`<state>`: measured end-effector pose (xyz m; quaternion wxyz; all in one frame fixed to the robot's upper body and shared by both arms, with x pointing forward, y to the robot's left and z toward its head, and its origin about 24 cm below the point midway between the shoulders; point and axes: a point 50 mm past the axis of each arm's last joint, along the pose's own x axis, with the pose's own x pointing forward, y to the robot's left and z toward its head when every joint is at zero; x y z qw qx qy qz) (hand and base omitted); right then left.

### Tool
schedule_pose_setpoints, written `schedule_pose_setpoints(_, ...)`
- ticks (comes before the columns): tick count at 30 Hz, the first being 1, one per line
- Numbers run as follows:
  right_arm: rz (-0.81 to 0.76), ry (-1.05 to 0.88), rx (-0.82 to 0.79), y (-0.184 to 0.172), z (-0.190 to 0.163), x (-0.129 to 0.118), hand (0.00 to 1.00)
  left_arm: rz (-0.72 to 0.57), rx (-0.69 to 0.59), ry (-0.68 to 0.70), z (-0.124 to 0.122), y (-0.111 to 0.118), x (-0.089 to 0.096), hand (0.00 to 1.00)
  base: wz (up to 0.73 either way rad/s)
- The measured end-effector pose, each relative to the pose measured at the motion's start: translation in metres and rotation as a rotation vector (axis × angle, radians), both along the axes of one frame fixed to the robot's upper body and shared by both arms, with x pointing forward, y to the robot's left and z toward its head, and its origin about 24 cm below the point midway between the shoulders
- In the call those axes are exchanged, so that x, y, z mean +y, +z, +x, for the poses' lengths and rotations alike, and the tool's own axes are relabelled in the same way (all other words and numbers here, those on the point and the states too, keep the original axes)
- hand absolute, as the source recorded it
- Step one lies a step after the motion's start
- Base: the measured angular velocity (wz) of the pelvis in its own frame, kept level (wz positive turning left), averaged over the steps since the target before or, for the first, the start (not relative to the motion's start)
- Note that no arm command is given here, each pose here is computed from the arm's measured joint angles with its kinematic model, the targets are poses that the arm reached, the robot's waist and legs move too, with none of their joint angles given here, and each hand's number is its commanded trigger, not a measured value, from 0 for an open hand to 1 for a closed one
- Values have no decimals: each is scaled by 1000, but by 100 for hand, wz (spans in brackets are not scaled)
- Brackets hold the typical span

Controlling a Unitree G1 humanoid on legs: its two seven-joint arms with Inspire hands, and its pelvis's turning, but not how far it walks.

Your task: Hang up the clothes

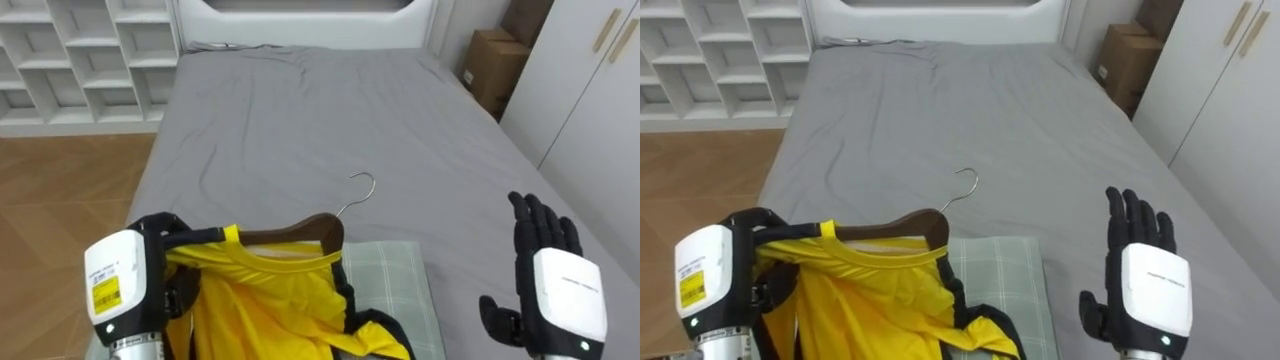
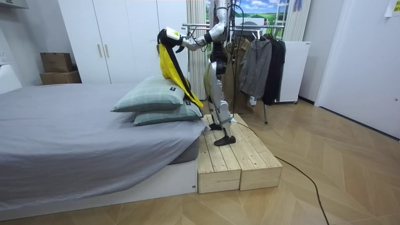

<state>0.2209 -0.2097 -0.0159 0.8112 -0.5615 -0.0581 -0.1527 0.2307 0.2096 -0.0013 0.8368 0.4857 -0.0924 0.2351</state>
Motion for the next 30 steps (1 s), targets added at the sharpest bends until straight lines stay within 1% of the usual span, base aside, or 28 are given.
schedule_pose_setpoints(4, 35, -3, 16, -1, 0, 0, 0, 4, 20, -2, -1, -3, -1, 100, -5)
schedule_pose_setpoints(8, 161, -22, 71, -4, 1, 0, 0, 19, 15, -20, -1, -2, -7, 100, -5)
schedule_pose_setpoints(10, 251, -28, 122, -8, 1, 0, 0, 18, 15, -21, -2, -3, -8, 100, 0)
schedule_pose_setpoints(12, 423, -38, 193, -12, 1, 0, 0, 15, 11, -25, -3, -2, -9, 100, 0)
schedule_pose_setpoints(13, 467, -38, 210, -13, 0, -1, 0, 14, 8, -28, -2, -1, -9, 100, 3)
schedule_pose_setpoints(15, 618, -25, 276, -17, 1, 0, 0, 5, -11, -40, -2, 1, -9, 100, 0)
schedule_pose_setpoints(21, 844, 82, 406, -21, 2, 8, 0, 54, -60, -96, 0, 9, -14, 100, -1)
schedule_pose_setpoints(24, 923, 116, 441, -22, 2, 10, 0, 60, -72, -114, 1, 11, -15, 100, 0)
schedule_pose_setpoints(28, 949, 156, 468, -22, 2, 13, 0, 62, -77, -124, 0, 11, -16, 100, 0)
schedule_pose_setpoints(30, 957, 181, 488, -22, 3, 14, 0, 88, -81, -134, 0, 12, -17, 100, 0)
